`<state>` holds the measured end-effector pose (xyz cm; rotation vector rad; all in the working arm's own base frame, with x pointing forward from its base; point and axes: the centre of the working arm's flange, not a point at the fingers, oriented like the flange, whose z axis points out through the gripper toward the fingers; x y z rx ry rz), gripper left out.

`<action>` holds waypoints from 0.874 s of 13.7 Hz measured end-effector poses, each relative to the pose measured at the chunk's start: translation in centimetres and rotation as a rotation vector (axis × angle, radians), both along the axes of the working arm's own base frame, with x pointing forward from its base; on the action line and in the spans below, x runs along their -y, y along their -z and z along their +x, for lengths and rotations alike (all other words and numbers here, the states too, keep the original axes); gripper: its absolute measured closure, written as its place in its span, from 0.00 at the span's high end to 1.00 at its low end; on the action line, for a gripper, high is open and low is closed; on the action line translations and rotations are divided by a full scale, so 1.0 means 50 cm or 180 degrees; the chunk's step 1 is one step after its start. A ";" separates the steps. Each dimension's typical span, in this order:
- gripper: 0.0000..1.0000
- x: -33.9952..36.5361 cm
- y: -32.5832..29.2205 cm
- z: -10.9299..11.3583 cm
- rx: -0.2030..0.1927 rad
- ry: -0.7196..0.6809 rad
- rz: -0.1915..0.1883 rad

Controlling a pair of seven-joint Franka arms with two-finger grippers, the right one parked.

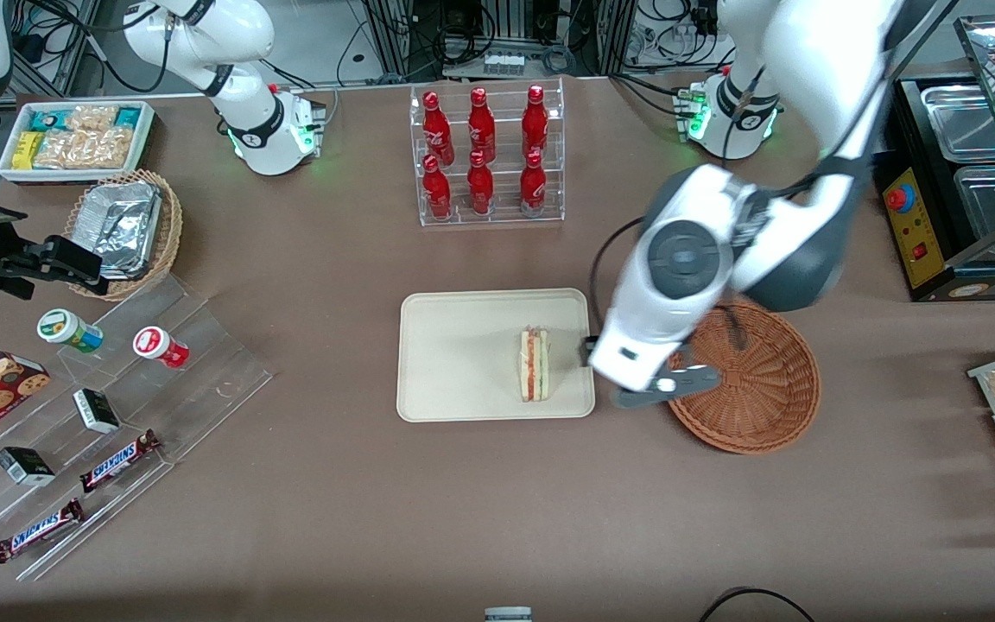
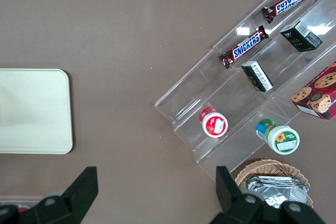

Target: Place sandwich from basket to tray

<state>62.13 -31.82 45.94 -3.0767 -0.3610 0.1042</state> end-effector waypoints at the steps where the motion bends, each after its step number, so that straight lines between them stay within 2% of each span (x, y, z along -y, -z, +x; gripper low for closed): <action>1: 1.00 -0.031 -0.022 0.001 -0.0043 0.0029 0.0016; 3: 1.00 -0.092 -0.058 0.003 -0.0116 0.0070 0.0062; 7: 1.00 -0.267 -0.129 0.016 -0.0289 0.0279 0.0006; 9: 1.00 -0.352 -0.169 0.008 -0.0362 0.0420 -0.0011; 12: 1.00 -0.400 -0.215 -0.021 -0.0464 0.0485 0.0023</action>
